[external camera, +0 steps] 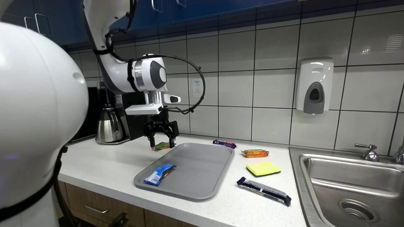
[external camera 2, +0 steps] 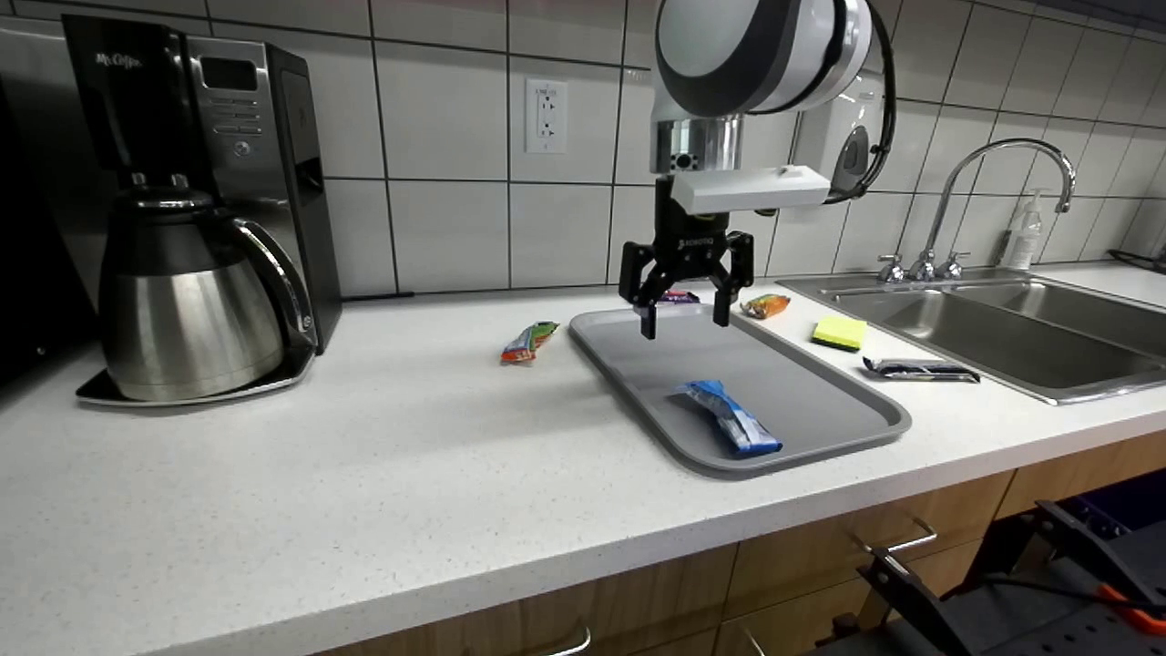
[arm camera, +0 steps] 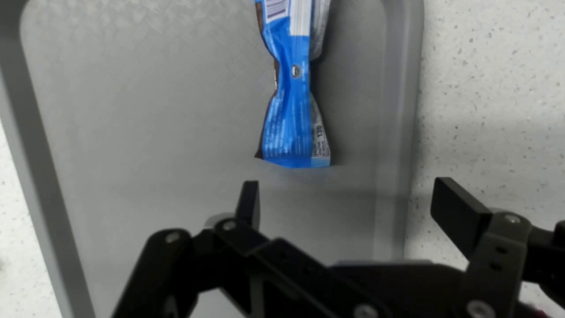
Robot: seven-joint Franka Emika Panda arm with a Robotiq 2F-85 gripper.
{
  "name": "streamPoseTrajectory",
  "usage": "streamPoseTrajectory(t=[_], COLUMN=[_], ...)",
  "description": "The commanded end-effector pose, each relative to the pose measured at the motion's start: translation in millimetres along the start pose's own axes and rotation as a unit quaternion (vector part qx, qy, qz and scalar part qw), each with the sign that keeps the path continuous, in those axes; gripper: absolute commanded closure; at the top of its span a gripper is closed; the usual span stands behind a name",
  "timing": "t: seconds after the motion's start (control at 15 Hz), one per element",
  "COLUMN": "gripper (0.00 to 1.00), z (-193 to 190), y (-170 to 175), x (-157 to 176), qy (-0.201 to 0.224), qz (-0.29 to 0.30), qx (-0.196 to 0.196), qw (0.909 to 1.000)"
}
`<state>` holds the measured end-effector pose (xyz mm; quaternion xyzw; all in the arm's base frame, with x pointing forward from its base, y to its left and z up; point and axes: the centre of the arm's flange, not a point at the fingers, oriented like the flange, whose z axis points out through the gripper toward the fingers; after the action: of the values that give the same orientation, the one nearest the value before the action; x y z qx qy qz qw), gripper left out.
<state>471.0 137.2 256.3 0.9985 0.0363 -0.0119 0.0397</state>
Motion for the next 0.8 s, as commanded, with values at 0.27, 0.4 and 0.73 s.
streamPoseTrajectory(t=[0.27,0.4,0.73], gripper=[0.0,0.0,0.0], z=[-20,-20,-17], y=[-25,-32,-53], x=[32,40,63], qy=[0.01,0.013,0.012], qz=[0.024,0.034,0.065], qx=[0.024,0.03,0.032], qw=[0.9994,0.9989,0.9973])
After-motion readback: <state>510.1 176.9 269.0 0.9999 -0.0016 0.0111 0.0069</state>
